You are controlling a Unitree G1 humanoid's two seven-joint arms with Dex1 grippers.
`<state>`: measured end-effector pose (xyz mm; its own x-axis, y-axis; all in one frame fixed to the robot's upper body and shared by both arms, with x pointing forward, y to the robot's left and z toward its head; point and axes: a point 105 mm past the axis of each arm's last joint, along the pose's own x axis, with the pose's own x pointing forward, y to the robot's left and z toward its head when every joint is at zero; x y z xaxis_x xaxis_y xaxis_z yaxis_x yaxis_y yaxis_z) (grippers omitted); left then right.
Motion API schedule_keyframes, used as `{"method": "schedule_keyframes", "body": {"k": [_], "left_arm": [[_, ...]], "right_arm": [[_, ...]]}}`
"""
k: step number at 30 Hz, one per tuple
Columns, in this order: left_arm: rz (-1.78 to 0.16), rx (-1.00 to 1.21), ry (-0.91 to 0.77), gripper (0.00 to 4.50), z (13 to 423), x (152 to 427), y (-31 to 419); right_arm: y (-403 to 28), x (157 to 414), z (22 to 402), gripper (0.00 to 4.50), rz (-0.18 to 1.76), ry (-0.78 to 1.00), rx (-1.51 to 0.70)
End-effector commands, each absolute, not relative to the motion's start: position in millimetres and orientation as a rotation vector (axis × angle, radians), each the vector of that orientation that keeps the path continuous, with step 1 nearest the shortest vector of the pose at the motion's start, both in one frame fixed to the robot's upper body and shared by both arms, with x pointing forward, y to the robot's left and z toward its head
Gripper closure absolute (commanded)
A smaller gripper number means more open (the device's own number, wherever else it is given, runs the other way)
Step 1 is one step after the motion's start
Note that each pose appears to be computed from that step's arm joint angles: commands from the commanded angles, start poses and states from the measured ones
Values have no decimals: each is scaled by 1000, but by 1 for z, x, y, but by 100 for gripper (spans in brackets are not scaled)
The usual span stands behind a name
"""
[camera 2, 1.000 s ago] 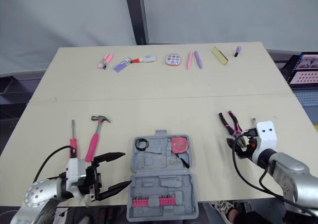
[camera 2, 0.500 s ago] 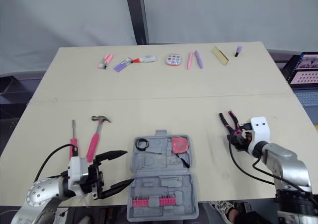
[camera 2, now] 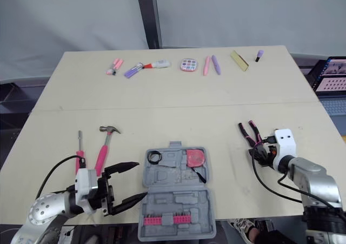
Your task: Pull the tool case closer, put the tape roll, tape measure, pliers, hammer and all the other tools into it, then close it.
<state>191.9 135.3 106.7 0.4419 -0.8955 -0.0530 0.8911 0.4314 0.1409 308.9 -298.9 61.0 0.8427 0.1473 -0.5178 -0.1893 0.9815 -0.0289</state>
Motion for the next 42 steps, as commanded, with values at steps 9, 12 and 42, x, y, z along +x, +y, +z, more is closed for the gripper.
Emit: {"method": "schedule_keyframes", "body": {"k": [9, 12, 42], "left_arm": [[-1135, 184, -64, 0, 120, 192, 128], [-1133, 180, -66, 0, 121, 193, 126], [-1051, 222, -4, 0, 125, 205, 162]], "right_arm": [[-297, 308, 62, 354, 199, 534, -94], [-296, 309, 67, 354, 201, 520, -104], [-154, 271, 164, 354, 917, 461, -542]]}}
